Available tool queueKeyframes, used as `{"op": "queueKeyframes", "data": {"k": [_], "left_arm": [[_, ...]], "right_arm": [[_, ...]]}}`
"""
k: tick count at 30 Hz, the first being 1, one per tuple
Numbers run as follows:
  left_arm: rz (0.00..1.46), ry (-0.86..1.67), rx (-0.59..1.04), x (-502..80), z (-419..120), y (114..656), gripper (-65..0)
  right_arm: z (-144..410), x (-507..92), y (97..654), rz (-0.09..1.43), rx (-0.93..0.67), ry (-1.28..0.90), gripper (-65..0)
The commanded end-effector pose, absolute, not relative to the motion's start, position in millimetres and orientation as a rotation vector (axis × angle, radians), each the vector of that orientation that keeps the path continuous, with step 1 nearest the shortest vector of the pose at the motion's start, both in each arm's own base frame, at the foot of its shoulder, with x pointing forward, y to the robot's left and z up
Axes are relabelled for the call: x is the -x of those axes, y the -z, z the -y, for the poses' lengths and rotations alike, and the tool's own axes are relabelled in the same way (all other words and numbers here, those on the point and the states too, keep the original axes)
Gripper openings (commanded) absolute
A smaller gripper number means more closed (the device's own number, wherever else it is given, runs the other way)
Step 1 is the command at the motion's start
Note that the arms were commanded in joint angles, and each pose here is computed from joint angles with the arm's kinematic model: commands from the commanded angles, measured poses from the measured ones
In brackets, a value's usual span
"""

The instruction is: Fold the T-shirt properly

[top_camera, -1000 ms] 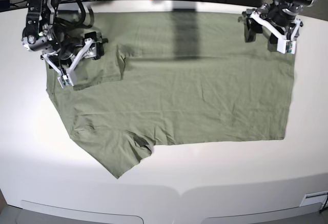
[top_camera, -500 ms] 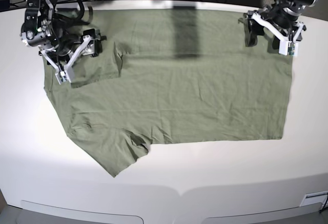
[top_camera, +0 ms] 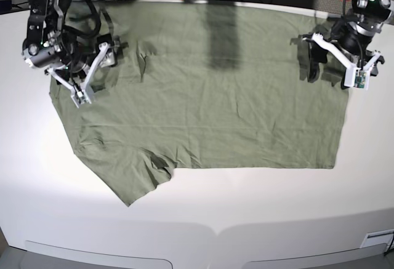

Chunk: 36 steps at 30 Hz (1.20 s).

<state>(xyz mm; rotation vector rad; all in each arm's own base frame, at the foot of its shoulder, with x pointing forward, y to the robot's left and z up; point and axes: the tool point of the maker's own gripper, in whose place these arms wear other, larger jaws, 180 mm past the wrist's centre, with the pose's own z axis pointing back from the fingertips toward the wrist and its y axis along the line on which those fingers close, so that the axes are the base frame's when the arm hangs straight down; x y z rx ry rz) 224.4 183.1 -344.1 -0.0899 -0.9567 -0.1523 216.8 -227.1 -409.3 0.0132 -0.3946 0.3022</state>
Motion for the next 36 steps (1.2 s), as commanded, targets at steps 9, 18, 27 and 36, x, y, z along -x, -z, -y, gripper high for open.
{"op": "queueKeyframes", "data": {"k": [9,18,27,36], "left_arm": [[1.002,0.158,0.091,-229,-183,332,-19.5],[1.005,0.159,0.09,-230,-183,332,-19.5],[1.006,0.159,0.09,-230,-183,332,-19.5],[1.007,0.159,0.091,-230,-183,332,-19.5]], "right_arm": [[226,-216,412,0.389,-0.02,-0.293,-17.5],[234,-214,437,0.36,-0.038,-0.246,-17.5],[221,-246,418,0.437,-0.102,-0.234,-17.5],[217,-269,386,0.539,-0.073,-0.273,-17.5]]}}
